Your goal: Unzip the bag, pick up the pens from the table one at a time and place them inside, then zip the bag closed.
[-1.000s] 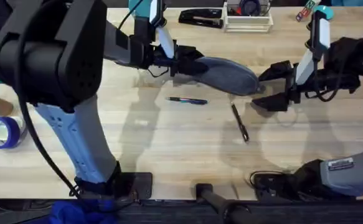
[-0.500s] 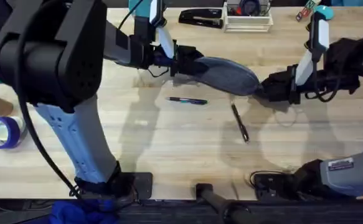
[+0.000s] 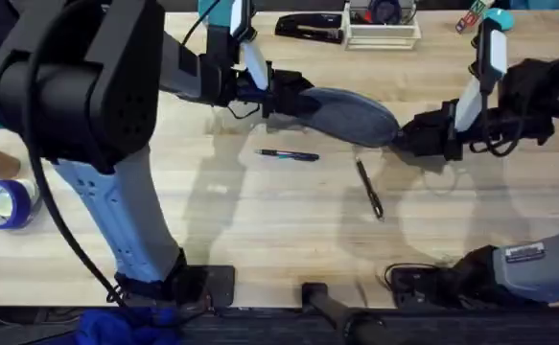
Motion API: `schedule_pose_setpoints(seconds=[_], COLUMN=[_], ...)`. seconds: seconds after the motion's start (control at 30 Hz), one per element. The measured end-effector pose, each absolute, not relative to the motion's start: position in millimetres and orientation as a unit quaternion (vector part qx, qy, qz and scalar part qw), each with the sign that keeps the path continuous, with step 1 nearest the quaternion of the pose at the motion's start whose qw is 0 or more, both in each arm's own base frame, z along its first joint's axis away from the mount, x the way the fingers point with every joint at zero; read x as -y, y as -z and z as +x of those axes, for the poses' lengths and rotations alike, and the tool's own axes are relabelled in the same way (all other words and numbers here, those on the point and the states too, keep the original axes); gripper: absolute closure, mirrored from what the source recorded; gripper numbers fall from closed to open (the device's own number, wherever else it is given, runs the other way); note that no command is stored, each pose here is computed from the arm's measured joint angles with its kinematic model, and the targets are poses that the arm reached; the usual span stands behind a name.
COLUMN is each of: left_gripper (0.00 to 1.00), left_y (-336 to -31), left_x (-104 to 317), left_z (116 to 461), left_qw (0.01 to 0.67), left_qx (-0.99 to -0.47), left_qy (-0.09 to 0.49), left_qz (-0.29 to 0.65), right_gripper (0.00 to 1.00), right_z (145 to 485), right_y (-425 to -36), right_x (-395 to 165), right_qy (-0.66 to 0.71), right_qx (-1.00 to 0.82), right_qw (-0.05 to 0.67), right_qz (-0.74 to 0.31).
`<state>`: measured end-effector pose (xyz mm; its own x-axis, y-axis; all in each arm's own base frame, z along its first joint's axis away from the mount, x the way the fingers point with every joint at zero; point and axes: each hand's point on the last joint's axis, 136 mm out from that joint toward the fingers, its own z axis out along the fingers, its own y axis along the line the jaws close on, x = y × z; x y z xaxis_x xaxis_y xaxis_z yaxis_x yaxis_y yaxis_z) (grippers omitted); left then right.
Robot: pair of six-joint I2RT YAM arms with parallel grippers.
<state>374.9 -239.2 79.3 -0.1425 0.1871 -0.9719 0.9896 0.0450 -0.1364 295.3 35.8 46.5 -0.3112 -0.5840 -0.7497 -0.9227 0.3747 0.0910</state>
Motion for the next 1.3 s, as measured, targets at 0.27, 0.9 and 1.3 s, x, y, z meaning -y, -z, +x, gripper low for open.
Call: schedule_pose_setpoints(seconds=[0.27,0.9,1.3], left_gripper=[0.958,0.959,0.959], left_y=[-79.3,-79.1,-79.1], left_x=[239.2,239.2,239.2], left_z=[374.9,375.1,375.1], left_qw=[0.422,0.422,0.422], left_qx=[-0.587,-0.588,-0.588], left_qy=[0.476,0.475,0.475], left_qz=[0.501,0.501,0.501], right_gripper=[0.969,0.970,0.970], right_z=[291.2,286.7,287.2], right_y=[-47.4,-88.1,-102.8], right_x=[-37.7,-39.7,-40.0], right_qy=[-0.282,-0.259,-0.252], right_qx=[-0.777,-0.781,-0.782], right_qw=[0.308,0.330,0.335], right_qz=[-0.470,-0.464,-0.461])
